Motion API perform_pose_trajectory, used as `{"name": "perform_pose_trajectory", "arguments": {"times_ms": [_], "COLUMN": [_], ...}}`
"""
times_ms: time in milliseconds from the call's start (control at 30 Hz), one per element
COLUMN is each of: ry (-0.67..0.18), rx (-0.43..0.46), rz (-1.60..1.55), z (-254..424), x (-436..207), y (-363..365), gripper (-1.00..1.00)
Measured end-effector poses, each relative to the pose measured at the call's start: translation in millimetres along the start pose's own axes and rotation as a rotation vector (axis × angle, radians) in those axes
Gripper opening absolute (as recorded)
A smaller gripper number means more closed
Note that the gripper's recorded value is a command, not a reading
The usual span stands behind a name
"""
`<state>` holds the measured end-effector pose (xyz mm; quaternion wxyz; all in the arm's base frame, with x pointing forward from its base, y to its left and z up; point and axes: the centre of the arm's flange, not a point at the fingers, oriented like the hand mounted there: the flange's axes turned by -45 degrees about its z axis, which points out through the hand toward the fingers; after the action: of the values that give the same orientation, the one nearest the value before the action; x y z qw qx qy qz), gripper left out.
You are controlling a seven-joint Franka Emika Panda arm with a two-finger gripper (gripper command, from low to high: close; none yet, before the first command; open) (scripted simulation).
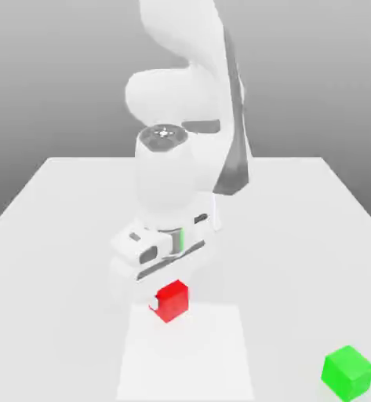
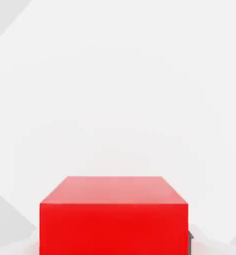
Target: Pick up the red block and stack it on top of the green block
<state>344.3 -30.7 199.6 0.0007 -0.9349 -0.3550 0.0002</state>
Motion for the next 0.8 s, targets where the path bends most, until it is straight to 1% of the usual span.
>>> {"name": "perform_pose_trajectory", "arguments": {"times_ms": [67, 233, 400, 533, 600, 667, 700, 800], "ry": [-0.003, -0.009, -0.009, -0.004, -0.002, -0.002, -0.002, -0.002], "rx": [-0.002, -0.01, -0.009, -0.003, -0.001, 0.0, 0.0, 0.0], "rz": [-0.053, -0.244, -0.436, -0.591, -0.635, -0.646, -0.647, -0.647], "z": [-10, -24, -36, -44, -32, -6, 8, 8], "x": [20, 102, 187, 251, 267, 272, 272, 272], "y": [-4, -20, -58, -107, -123, -127, -128, -128], "gripper": [-1.0, -1.0, -1.0, -1.0, -1.0, -1.0, 1.0, 1.0]}}
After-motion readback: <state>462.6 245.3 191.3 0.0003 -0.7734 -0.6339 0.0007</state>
